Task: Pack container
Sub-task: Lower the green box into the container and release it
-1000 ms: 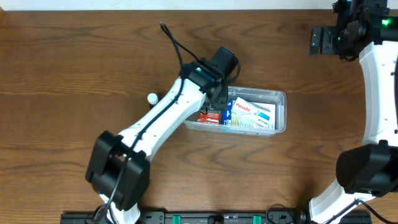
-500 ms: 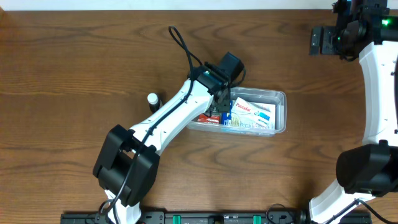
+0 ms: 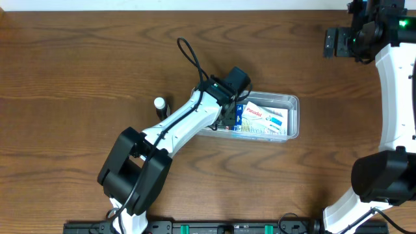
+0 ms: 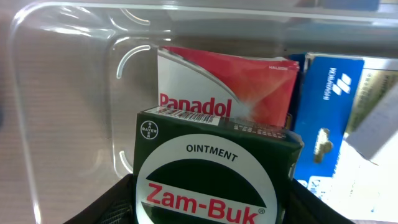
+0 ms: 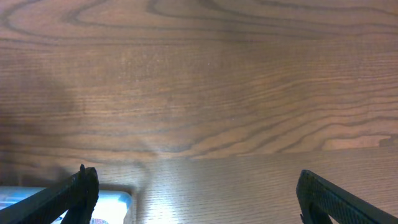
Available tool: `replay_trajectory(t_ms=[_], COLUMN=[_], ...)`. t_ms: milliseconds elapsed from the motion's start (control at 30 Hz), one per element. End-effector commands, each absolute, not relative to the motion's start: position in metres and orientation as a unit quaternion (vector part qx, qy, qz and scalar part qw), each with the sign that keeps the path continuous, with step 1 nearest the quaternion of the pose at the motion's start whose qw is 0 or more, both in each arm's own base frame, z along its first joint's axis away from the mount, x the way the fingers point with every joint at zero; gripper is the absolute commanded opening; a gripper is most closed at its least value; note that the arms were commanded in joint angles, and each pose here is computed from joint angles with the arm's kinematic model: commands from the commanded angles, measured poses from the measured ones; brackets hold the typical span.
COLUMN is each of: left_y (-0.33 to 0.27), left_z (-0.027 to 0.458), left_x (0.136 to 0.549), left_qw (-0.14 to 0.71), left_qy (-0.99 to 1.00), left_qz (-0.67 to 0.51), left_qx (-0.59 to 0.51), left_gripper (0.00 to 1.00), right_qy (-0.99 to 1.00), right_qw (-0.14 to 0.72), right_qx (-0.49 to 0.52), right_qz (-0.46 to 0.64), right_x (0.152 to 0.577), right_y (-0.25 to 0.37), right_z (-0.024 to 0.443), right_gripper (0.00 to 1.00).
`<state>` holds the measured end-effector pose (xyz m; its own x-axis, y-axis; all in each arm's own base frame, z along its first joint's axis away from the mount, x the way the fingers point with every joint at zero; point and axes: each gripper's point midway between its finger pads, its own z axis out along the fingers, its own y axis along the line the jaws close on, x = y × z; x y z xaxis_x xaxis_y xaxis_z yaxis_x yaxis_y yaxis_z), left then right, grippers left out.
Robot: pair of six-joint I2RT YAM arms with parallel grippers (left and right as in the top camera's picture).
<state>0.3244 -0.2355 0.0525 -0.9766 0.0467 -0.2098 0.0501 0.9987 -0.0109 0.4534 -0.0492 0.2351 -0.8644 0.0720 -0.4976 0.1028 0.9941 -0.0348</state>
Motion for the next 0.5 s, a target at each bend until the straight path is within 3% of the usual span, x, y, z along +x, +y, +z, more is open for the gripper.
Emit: replay_trajectory(t_ms=[0, 467], left_y=[-0.231, -0.243], left_z=[0.040, 0.043], left_x=[0.323, 0.337], left_qw=[0.104, 0.135], left_qy=[0.994, 0.990], left_qz=[0.005, -0.017], left_qx=[0.021, 0.032], left_gripper=[0.52, 0.52], right_qy=[0.963, 0.963], right_qw=[0.262, 0.262], right_qx=[0.051, 0.051], right_qz=[-0.031, -0.031], right_x=[0.456, 0.456], right_y=[-0.051, -0.051], right_z=[0.239, 0.239], right_gripper=[0.99, 0.99])
